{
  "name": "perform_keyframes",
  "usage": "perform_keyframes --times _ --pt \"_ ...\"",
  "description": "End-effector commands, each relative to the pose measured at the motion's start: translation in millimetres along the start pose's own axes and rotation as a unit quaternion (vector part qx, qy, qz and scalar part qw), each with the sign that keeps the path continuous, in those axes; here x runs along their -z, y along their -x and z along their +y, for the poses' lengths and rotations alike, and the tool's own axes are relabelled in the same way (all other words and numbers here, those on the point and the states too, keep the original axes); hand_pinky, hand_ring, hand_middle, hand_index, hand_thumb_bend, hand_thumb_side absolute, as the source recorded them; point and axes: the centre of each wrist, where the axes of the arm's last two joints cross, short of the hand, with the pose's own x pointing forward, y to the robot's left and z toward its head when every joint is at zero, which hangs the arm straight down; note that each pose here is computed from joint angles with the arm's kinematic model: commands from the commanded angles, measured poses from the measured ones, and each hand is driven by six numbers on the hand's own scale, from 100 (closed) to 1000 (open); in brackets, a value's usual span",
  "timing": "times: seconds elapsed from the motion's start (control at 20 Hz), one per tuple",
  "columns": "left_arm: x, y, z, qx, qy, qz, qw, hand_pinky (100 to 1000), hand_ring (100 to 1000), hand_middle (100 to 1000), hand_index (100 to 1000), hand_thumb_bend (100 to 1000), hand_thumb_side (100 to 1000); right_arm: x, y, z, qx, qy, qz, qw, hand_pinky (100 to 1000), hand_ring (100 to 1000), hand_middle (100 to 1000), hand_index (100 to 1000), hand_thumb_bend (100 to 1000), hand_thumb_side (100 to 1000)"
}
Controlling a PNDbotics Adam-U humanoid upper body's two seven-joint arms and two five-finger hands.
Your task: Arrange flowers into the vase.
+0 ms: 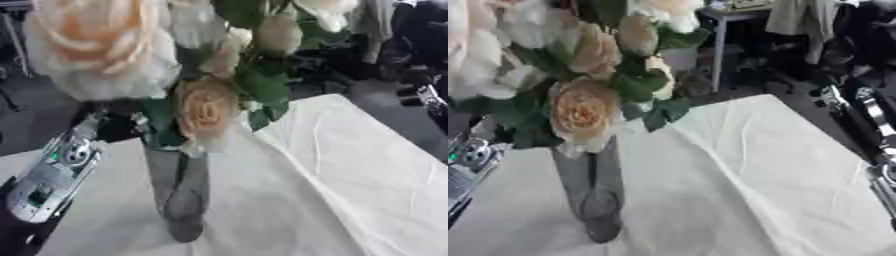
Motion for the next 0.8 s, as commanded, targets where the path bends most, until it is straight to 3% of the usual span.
perform_keyframes --times 0.05,0.4,0.8 --pt "3 -4 11.4 0.003 -0.019 -0.005 1.0 698 592 665 742 1000 931 5 -6 -10.6 -0.007 0.01 -0.011 1.0 712 741 754 847 100 804" --pt "-8 -5 24.7 -0.003 -0.034 -0.003 0.999 686 604 692 768 1000 893 3 -4 -11.5 -0.008 0.013 -0.006 1.0 712 741 753 847 100 804" --pt "-37 -6 47.1 -0.045 -0.029 -0.003 0.999 687 613 715 802 1000 856 -1 0 -12.7 -0.009 0.016 0.002 1.0 712 740 752 847 100 804"
